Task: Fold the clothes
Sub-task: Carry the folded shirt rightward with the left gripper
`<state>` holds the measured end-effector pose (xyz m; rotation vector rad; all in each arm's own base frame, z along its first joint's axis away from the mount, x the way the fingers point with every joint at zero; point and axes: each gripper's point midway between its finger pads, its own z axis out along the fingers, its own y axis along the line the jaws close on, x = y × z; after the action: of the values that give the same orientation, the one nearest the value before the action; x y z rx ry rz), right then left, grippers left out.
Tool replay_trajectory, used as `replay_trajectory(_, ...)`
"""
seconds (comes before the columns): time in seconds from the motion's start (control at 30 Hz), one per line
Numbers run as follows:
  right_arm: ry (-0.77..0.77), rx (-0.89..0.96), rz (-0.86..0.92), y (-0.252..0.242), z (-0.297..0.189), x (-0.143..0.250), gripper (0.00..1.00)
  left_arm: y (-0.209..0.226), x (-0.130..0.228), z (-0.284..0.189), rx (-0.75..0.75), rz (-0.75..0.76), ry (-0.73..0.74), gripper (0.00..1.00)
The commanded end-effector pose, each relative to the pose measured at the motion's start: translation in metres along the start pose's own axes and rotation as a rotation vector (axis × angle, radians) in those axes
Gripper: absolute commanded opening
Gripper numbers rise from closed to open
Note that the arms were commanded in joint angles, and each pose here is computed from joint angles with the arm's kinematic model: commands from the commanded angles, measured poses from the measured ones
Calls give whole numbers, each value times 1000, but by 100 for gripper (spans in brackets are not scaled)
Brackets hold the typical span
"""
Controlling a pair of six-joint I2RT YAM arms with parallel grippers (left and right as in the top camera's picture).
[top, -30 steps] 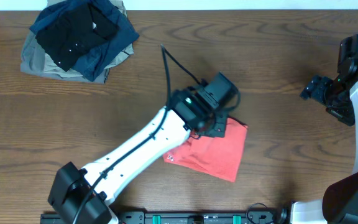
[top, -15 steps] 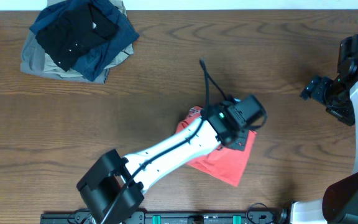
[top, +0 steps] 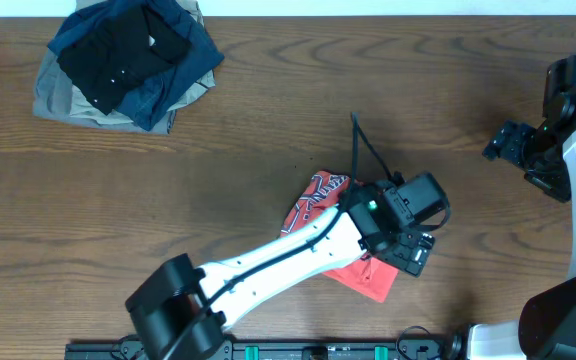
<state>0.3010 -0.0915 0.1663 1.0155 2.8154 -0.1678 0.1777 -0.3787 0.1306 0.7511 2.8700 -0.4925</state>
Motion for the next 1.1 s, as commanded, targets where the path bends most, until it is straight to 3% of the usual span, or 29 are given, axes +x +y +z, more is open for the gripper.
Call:
replay_trajectory(0.0, -13, 5, -13, 0, -3, -2, 99, 4, -24, -68, 6, 12, -151, 98)
replay_trajectory(0.1, -13, 5, -13, 0, -3, -2, 99, 40, -20, -93, -72, -71, -158, 98)
replay_trajectory(0.23, -13, 5, -13, 0, -3, -2, 99, 70, -2, -89, -102, -163, -38, 98)
replay_trajectory(0.5, -13, 5, -13, 0, -3, -2, 99, 64, 19, -35, -66, -145, 149, 98)
replay_trajectory(0.77, -13, 5, -13, 0, -3, -2, 99, 63, 24, 1, -64, -167, 240, 100)
replay_trajectory(0.9, -13, 5, -13, 0, -3, -2, 99, 59, 17, 3, -45, -165, 214, 62)
replay_trajectory(0.93, -13, 5, -13, 0, -3, -2, 99, 58, 17, 4, -39, -166, 216, 57)
replay_trajectory(1.07, -13, 5, -13, 0, -3, -2, 99, 57, 19, 7, -34, -167, 229, 57)
